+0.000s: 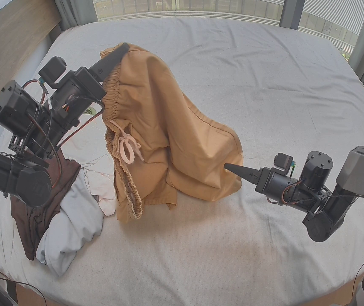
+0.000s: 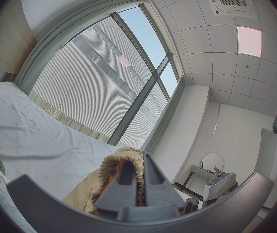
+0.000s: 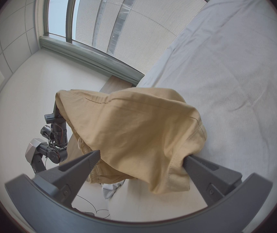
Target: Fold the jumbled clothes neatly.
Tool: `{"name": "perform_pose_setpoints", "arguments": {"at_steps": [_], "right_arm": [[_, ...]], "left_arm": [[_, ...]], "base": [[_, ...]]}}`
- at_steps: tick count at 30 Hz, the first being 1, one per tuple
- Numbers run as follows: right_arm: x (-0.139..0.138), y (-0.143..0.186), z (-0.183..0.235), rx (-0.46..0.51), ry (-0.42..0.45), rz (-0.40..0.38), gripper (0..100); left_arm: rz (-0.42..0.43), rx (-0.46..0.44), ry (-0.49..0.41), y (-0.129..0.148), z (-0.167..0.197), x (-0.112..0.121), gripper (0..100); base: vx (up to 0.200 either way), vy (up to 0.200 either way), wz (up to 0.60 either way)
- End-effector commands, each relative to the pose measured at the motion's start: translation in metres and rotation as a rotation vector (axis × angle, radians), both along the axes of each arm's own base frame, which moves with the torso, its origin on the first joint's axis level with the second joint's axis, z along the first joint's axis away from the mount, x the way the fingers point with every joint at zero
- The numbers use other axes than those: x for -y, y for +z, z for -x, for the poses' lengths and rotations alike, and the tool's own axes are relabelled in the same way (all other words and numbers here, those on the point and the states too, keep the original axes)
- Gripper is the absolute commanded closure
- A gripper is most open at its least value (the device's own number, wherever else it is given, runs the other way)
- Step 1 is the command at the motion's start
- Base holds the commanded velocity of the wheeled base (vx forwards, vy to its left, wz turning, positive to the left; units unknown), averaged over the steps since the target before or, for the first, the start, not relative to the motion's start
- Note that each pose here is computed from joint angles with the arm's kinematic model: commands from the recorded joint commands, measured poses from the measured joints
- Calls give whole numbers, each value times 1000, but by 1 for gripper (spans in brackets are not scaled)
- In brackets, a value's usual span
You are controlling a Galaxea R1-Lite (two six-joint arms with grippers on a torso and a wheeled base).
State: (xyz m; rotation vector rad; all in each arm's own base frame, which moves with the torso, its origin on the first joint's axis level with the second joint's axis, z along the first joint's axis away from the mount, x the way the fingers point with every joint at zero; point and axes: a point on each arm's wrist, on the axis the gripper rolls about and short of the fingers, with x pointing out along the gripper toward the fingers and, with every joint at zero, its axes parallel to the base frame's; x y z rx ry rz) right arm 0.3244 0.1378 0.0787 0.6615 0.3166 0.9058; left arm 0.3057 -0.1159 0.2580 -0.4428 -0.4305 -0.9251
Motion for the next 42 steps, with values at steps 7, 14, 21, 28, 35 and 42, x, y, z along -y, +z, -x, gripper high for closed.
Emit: {"name": "perform_pose_setpoints", "arguments": {"at_steps": [7,14,21,28,35,42], "right_arm": [[17,27,-2,43,-38,-53,0],[11,-9,-21,-15,-45,-23,0],[11,-11,-23,-15,-50,-19,100],[14,-8,-23,-5,-59,-21,100],[24,12,-17,36,-80,-35,100],[39,67,12,163,-86,-74,100]], "left_arm": [[-1,-4,2,-2,-2,0,100],[0,-1,2,-1,-1,0,100],[0,0,0,0,0,0,100],[-5,-13,-2,-4,0,1,100],[-16,-40,-7,-11,0,1,100],[-55,-137,-12,-37,1,-1,100]], "base": [[0,0,0],[0,0,0],[0,0,0],[0,0,0],[0,0,0],[0,0,0]]}}
